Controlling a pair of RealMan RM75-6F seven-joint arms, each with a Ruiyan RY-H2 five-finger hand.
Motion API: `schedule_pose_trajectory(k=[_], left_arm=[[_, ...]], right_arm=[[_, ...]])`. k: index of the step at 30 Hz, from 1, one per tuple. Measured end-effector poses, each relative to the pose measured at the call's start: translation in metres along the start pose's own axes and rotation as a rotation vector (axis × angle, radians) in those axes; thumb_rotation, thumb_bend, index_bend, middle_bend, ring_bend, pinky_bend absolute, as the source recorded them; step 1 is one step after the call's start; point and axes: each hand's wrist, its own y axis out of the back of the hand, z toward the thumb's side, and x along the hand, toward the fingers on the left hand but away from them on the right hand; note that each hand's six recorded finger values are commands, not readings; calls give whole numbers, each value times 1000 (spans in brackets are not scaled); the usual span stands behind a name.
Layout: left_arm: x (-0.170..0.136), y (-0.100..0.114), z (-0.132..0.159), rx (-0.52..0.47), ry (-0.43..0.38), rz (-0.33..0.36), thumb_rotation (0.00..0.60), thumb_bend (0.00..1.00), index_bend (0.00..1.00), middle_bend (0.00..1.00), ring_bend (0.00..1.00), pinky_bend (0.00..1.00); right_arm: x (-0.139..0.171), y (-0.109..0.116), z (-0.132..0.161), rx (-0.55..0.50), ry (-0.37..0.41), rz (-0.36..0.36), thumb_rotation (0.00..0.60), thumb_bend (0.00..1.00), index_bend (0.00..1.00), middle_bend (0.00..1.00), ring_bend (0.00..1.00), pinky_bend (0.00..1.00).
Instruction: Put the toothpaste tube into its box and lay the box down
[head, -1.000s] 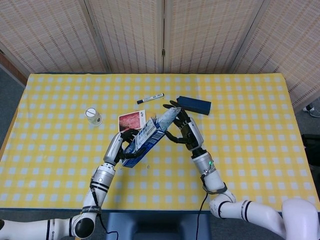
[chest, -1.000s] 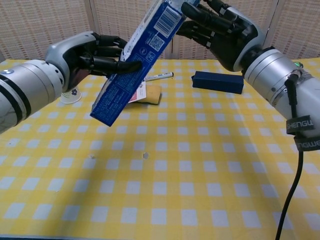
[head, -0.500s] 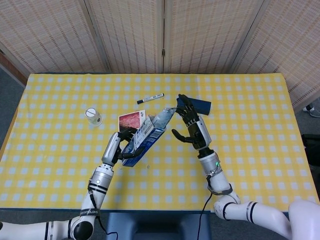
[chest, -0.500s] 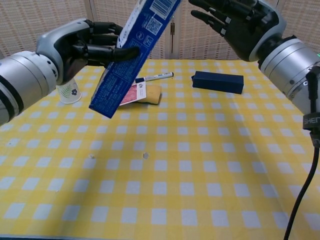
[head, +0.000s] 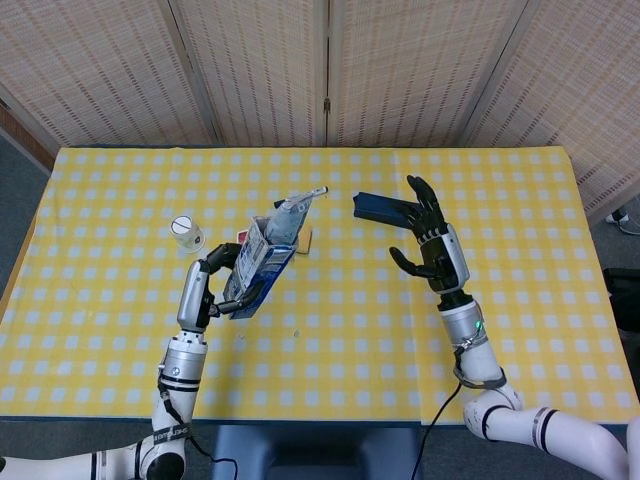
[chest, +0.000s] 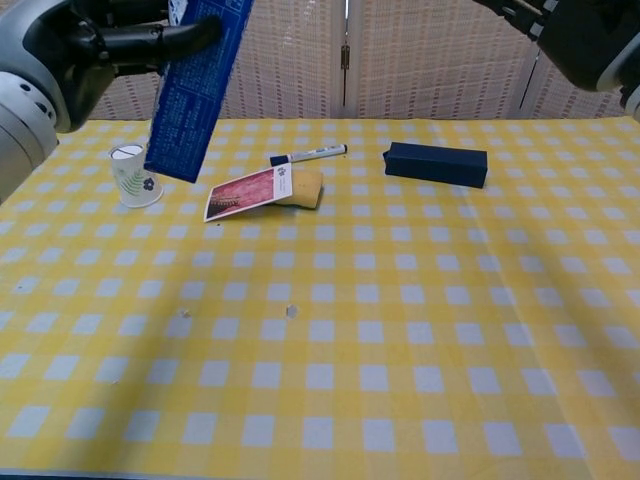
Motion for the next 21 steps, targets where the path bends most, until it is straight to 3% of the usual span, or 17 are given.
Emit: schedule_pose_trajectory(k=[7, 13, 21], left_arm=[[-1, -12, -25, 51, 19, -1, 600, 335, 622, 670, 540, 561], [2, -6, -38, 68, 45, 5, 600, 334, 622, 670, 535, 558], [5, 13, -38, 19, 21, 32, 600, 333, 608, 670, 471, 494]], right_arm=[[7, 14, 12, 12, 12, -5, 600, 313, 0, 2, 192, 110], [14, 22, 11, 76, -9, 8, 600, 313, 0, 0, 155, 59], [32, 42, 8, 356, -75, 74, 600, 313, 0, 0, 81, 4]])
